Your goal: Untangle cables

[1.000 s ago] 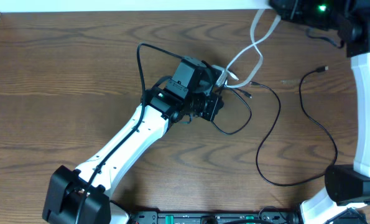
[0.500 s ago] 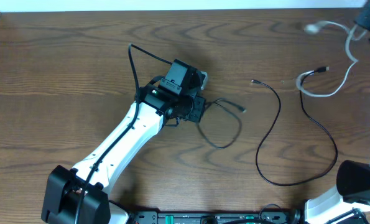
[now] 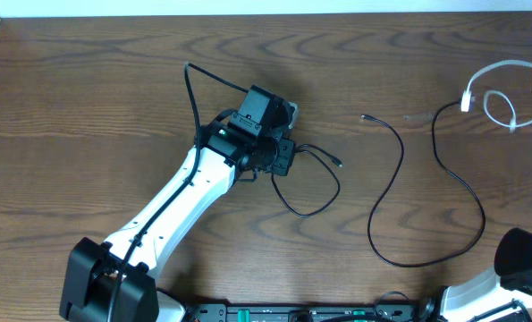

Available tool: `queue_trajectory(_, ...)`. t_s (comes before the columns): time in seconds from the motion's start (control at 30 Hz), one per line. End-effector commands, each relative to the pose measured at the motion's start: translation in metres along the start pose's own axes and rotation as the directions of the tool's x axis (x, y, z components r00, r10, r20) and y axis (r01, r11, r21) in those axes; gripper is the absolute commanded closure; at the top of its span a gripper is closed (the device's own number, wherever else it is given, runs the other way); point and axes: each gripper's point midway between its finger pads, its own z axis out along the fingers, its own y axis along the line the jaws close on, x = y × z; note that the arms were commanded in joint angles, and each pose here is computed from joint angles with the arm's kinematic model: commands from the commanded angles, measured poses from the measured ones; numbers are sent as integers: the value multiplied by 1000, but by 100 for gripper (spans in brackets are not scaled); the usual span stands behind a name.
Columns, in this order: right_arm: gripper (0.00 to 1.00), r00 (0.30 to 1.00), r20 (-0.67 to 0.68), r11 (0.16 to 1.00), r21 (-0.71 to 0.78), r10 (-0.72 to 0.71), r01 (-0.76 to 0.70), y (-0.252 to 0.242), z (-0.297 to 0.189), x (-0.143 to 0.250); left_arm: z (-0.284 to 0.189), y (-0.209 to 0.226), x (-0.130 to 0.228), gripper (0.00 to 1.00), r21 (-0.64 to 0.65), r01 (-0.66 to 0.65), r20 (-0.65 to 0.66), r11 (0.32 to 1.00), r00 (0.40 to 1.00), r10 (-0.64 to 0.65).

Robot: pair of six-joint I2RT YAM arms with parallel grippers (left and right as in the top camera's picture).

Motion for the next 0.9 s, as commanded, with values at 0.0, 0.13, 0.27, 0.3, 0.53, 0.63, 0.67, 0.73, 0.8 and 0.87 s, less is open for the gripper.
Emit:
queue_trajectory(0.0, 99, 1000, 9, 998, 63, 15, -15, -22, 13, -7, 2, 4, 1, 92, -13, 0, -4, 1000, 1000, 0)
queue_trajectory(0.13, 99, 999, 2, 994, 101, 42, -42, -42, 25, -10, 2, 4, 1, 92, -13, 0, -4, 1000, 1000, 0)
queue_trajectory(0.27, 99, 998, -16, 989, 133, 60, -58, -57, 36, -8, 2, 4, 1, 92, -13, 0, -4, 1000, 1000, 0)
queue_trajectory(0.3, 99, 998, -25, 988, 140, 63, -58, -60, 38, -6, 2, 4, 1, 92, -13, 0, -4, 1000, 1000, 0)
queue_trajectory(0.53, 99, 990, -116, 980, 191, 76, -53, -77, 66, 14, 2, 4, 1, 92, -12, 1, -4, 1000, 1000, -1)
queue_trajectory(0.63, 94, 983, -164, 976, 213, 82, -45, -84, 79, 25, 2, 4, 1, 92, -12, 1, -4, 1000, 1000, -1)
queue_trajectory(0.67, 90, 980, -181, 975, 220, 83, -42, -86, 82, 29, 2, 4, 1, 92, -13, 1, -4, 1000, 1000, -1)
queue_trajectory(0.73, 80, 973, -216, 972, 233, 85, -34, -90, 89, 38, 2, 4, 1, 92, -13, 0, -3, 1000, 1000, 0)
queue_trajectory(0.8, 64, 966, -242, 970, 242, 88, -28, -92, 92, 45, 2, 4, 1, 92, -13, 1, -4, 1000, 1000, -1)
queue_trajectory(0.87, 46, 961, -261, 970, 240, 89, -25, -93, 95, 49, 2, 4, 1, 92, -13, 1, -4, 1000, 1000, -1)
